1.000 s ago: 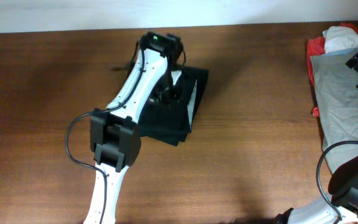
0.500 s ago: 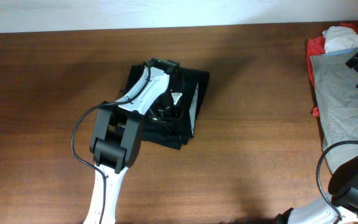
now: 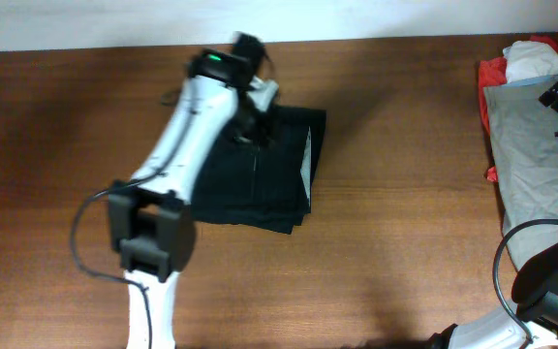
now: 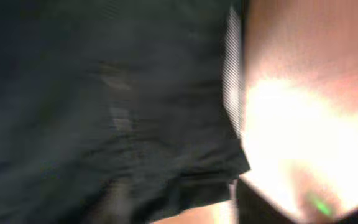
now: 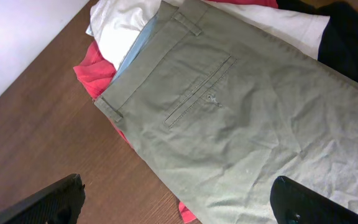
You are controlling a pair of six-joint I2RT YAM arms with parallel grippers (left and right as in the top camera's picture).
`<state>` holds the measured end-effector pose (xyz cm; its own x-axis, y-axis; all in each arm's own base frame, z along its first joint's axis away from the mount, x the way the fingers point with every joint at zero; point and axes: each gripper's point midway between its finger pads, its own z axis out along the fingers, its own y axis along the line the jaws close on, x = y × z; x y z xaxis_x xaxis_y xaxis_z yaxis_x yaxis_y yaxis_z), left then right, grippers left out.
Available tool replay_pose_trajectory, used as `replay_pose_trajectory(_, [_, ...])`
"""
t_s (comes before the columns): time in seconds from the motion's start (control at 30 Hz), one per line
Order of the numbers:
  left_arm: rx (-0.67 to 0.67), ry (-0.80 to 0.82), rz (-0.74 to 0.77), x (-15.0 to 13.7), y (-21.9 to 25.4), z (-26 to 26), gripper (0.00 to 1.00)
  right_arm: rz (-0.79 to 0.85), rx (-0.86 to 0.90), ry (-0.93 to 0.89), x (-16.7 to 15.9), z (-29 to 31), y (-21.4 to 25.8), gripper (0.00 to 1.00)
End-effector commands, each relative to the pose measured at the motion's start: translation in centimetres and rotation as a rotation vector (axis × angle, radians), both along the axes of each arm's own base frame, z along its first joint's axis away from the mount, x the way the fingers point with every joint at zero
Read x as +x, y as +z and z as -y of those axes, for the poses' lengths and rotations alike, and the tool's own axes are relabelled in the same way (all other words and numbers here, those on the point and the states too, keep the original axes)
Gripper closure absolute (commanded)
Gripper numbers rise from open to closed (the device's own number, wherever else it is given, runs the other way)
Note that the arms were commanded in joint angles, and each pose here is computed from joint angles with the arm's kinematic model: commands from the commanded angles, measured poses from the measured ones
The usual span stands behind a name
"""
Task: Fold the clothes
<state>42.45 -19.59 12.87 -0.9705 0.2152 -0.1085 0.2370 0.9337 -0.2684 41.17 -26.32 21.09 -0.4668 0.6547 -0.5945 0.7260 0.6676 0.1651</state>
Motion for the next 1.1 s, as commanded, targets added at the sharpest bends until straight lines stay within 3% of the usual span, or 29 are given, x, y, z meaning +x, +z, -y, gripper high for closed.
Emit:
replay_pose_trajectory(0.0, [0.052,0.129,0.007,2.2,0.1,-8.3,0.01,0.002,-0.007,-0.013,-0.1,0.2,0.2,0.01])
replay_pose_trajectory(0.17, [-0.020,0.156,-0.083,2.4,-4.0,-13.1,0.01,0.003,-0.007,-0.013,-0.1,0.2,0.2,0.01])
replay_pose_trajectory(0.33, [-0.169,0.122,-0.125,2.7,-7.4,-13.4,0.01,0.003,-0.007,-0.013,-0.1,0.2,0.2,0.01])
replay_pose_trajectory(0.67, [-0.225,0.080,-0.279,1.1,-13.6,-10.3,0.09,0.002,-0.007,-0.013,-0.1,0.2,0.2,0.01])
replay_pose_trajectory(0.77, [-0.270,0.048,-0.258,1.3,-13.6,-9.5,0.32,0.002,-0.007,-0.013,-0.1,0.2,0.2,0.01])
replay_pose_trajectory(0.87, [-0.290,0.049,-0.233,2.0,-13.5,-9.3,0.78,0.003,-0.007,-0.013,-0.1,0.2,0.2,0.01])
replay_pose_trajectory(0.9, [-0.288,0.070,-0.226,2.3,-13.6,-9.3,0.87,0.002,-0.007,-0.013,-0.1,0.2,0.2,0.01])
replay_pose_trajectory(0.97, [-0.285,0.122,-0.208,3.3,-13.7,-9.6,0.99,0.002,-0.007,-0.013,-0.1,0.2,0.2,0.01])
replay_pose_trajectory(1.07, [-0.298,0.292,-0.149,6.3,-13.8,-11.7,0.99,0.002,-0.007,-0.013,-0.1,0.2,0.2,0.01])
